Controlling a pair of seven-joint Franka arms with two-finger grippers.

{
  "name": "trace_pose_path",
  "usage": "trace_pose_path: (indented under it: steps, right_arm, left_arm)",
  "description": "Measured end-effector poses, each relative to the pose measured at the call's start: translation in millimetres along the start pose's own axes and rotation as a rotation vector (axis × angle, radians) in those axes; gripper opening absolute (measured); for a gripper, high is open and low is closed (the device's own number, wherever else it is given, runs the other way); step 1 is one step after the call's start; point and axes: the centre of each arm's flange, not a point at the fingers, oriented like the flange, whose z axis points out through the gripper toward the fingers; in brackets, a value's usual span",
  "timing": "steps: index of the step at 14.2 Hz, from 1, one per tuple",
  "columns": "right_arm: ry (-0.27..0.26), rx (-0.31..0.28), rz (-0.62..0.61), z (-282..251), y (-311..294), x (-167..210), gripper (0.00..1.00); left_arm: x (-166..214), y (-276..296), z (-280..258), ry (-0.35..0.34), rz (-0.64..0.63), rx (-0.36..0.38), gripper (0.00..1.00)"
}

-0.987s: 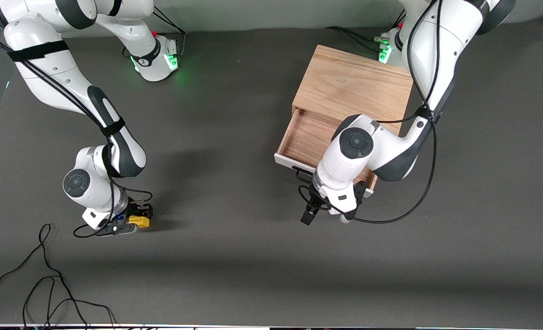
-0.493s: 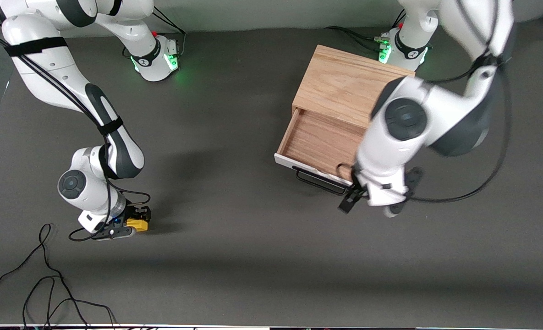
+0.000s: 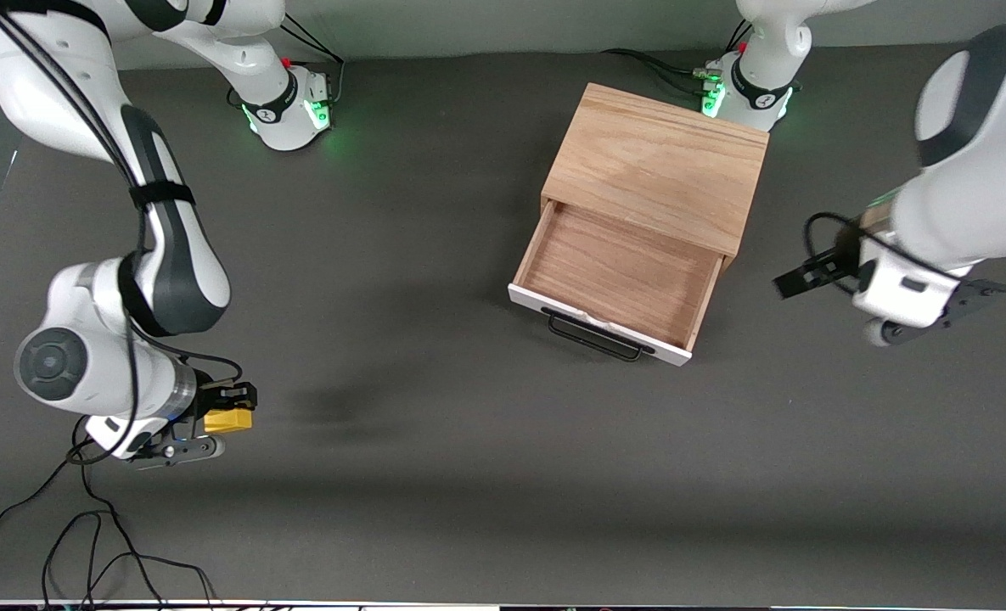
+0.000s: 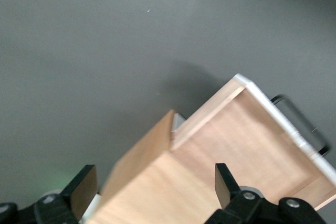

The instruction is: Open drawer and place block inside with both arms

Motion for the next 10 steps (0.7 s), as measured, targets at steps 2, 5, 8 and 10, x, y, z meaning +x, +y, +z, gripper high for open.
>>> trace_pose_path:
  steps: [2, 5, 8, 10]
  right_arm:
    - [-0.039, 0.044, 0.048, -43.9, -15.8, -4.4, 0.55]
    - [-0.05, 0.085, 0.135, -98.1, -55.1, -13.6, 0.55]
    - [-0.025, 0.12, 0.254, -137.1, -125.7, -26.7, 0.55]
    - [-0.011, 0.161, 0.32, -155.3, -182.1, -40.3, 0.55]
  left_arm:
    - [-0.2, -35.2, 1.0, -0.018, 0.113, -0.004, 1.0]
    - [-11.1, -58.5, 6.6, -0.012, 0.207, -0.001, 1.0]
    - [-27.4, -58.8, 15.9, 0.032, 0.277, 0.018, 1.0]
    - [-32.1, -64.4, 17.5, 0.05, 0.32, 0.024, 1.0]
